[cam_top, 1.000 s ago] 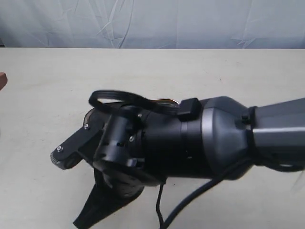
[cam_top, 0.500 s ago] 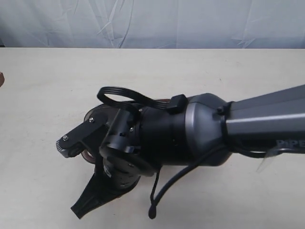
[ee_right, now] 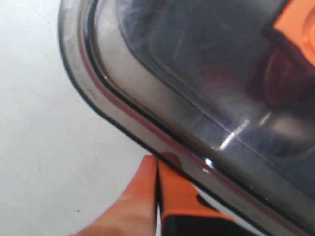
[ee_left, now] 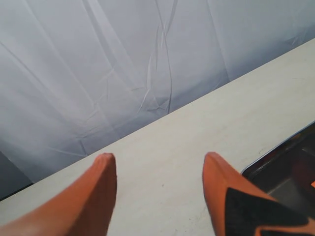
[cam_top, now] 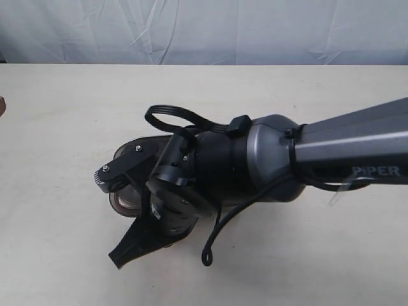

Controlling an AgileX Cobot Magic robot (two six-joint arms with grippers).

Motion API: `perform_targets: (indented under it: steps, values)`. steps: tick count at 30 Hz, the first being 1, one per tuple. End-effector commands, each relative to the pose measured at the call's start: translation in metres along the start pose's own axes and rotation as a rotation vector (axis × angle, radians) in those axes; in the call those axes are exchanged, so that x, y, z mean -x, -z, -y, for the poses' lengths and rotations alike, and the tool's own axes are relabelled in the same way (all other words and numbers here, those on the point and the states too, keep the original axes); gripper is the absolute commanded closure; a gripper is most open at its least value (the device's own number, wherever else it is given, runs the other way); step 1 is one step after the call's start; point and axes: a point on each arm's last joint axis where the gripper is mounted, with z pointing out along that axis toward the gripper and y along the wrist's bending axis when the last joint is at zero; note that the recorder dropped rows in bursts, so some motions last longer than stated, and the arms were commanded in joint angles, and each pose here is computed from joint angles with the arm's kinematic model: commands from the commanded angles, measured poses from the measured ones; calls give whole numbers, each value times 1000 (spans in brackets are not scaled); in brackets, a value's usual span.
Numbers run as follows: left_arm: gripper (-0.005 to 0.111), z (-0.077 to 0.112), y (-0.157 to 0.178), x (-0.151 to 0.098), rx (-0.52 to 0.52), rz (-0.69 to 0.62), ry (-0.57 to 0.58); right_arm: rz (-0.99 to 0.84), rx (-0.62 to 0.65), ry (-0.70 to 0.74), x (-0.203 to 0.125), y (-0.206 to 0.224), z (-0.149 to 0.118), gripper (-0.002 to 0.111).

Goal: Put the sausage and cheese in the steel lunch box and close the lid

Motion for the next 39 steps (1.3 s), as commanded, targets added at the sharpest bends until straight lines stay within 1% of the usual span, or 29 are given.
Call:
perform_targets:
  steps: [1, 8, 11, 15, 16, 20, 21, 23, 24, 27, 29, 31, 33, 35, 36, 37, 39]
  values:
    - [56, 1, 1, 0, -20, 12, 10, 21, -26, 4, 3, 0, 7, 109]
    - [56, 1, 1, 0, -20, 12, 10, 22, -24, 2, 3, 0, 7, 109]
    - [56, 1, 1, 0, -20, 12, 10, -17, -28, -16, -1, 0, 7, 109]
    - [56, 1, 1, 0, -20, 12, 10, 20, -32, 14, 3, 0, 7, 109]
    - [56, 1, 1, 0, -20, 12, 10, 19, -27, -2, 3, 0, 9, 109]
    - [56, 1, 1, 0, -20, 12, 10, -32, -25, -24, -2, 0, 9, 109]
    - [56, 1, 1, 0, -20, 12, 10, -59, -14, -1, -4, 1, 6, 109]
    - [56, 2, 1, 0, -21, 12, 10, -96, 26, 43, -10, 13, -5, 109]
    - [56, 2, 1, 0, -28, 16, 10, -102, 35, 71, -12, 25, -11, 109]
    - [57, 6, 2, 2, -69, 34, 10, -81, 27, 104, -16, 54, -17, 109]
    - [63, 11, 1, 4, -119, 51, 6, -37, 3, 95, -15, 77, -12, 109]
    - [75, 17, -2, 4, -167, 52, -4, 14, -75, 85, -13, 96, 2, 109]
    - [87, 25, -8, 3, -218, 33, -38, 57, -153, 44, -10, 110, 19, 109]
    - [100, 35, -17, -1, -273, -6, -63, 88, -187, 8, -7, 120, 37, 109]
    - [104, 40, -21, -3, -297, -26, -71, 92, -190, 4, -6, 120, 44, 109]
    - [107, 45, -27, -7, -326, -55, -82, 90, -188, 2, -5, 120, 53, 109]
    - [107, 55, -38, -10, -376, -90, -145, 76, -188, -25, -3, 116, 71, 109]
